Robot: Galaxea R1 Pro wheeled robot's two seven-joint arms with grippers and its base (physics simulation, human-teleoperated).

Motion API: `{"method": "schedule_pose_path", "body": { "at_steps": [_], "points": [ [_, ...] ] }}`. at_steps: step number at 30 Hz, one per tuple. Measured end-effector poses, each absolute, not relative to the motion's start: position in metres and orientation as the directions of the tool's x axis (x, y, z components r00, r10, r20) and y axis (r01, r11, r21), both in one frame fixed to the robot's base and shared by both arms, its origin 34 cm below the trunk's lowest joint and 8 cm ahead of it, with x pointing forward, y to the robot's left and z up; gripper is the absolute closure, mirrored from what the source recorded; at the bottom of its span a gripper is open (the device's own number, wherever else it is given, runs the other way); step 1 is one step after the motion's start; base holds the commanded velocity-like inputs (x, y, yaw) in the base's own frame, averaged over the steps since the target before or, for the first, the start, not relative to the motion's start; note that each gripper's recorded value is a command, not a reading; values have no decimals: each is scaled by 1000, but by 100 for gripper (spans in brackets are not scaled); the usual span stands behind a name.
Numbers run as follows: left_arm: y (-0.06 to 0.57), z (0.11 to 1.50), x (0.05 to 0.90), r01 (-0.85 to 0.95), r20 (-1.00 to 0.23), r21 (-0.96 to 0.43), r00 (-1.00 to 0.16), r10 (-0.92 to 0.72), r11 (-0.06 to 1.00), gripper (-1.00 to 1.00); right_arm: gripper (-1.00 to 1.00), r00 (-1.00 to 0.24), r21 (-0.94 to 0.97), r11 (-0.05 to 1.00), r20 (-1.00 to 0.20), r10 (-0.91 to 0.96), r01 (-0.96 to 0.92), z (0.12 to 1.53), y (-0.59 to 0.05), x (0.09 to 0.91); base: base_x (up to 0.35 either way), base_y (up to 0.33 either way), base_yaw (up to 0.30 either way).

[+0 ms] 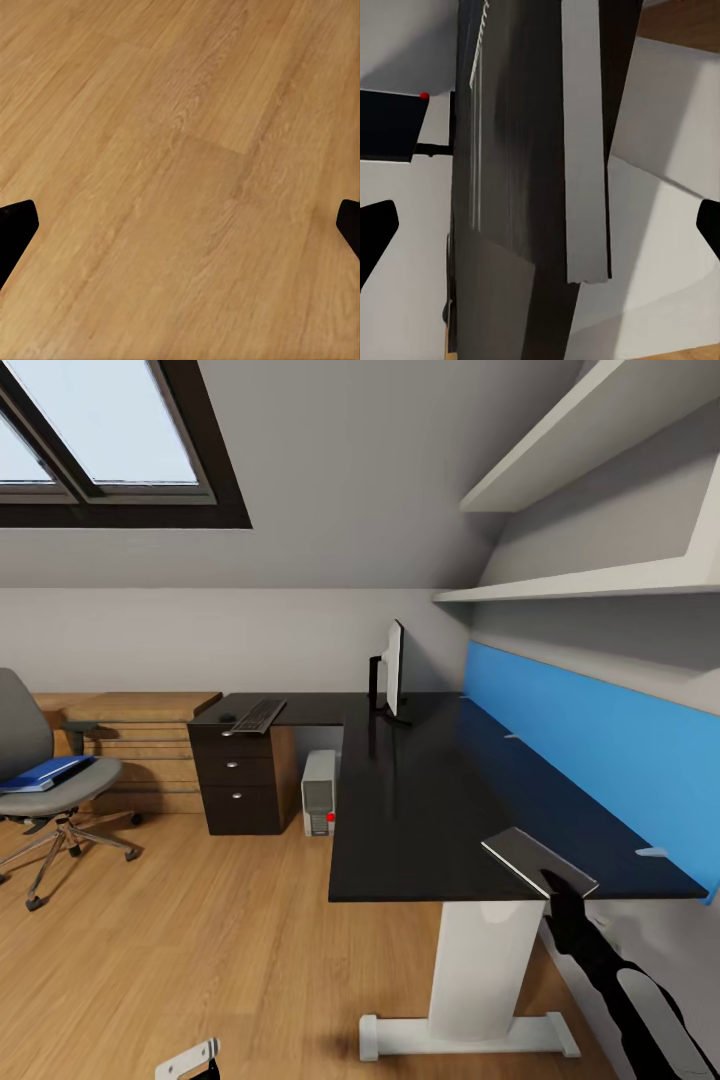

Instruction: In the bedroom, organize the workspace by keeping the computer under the desk, ensuring the monitor is on the desk, placing the keyboard on the desk next to the monitor, placing the mouse on the desk next to the keyboard, moving the folder from the swivel chair onto the desk next to the mouse, stacking the notebook on top of the folder with the pen on top of the notebook, and positioning the swivel chair next to the desk.

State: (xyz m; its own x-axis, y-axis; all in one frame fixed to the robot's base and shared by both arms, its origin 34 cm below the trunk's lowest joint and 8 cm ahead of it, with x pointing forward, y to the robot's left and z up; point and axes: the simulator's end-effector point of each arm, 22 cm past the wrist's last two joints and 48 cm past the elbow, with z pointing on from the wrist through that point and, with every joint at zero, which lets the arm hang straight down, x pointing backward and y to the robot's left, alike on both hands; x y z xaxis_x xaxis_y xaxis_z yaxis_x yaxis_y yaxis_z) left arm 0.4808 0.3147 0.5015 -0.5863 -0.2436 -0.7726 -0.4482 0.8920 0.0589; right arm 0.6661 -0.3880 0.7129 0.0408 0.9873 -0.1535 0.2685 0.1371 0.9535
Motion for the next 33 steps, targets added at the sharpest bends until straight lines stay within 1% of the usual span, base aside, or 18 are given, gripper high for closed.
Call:
{"method": "schedule_pose_path", "body": {
  "at_steps": [21,22,33],
  "points": [
    [315,501,480,-449,-772,59,-587,-244,892,-100,-100,44,954,138,-155,987,266,714,-390,666,0,0,0],
    [315,501,480,-449,-772,59,-587,-244,892,-100,100,44,954,138,-155,987,266,715,-390,666,0,0,0],
    [315,501,480,-449,-772,58,-587,-245,892,-100,100,46,962,140,-155,987,236,728,-388,669,0,0,0]
  ]
}}
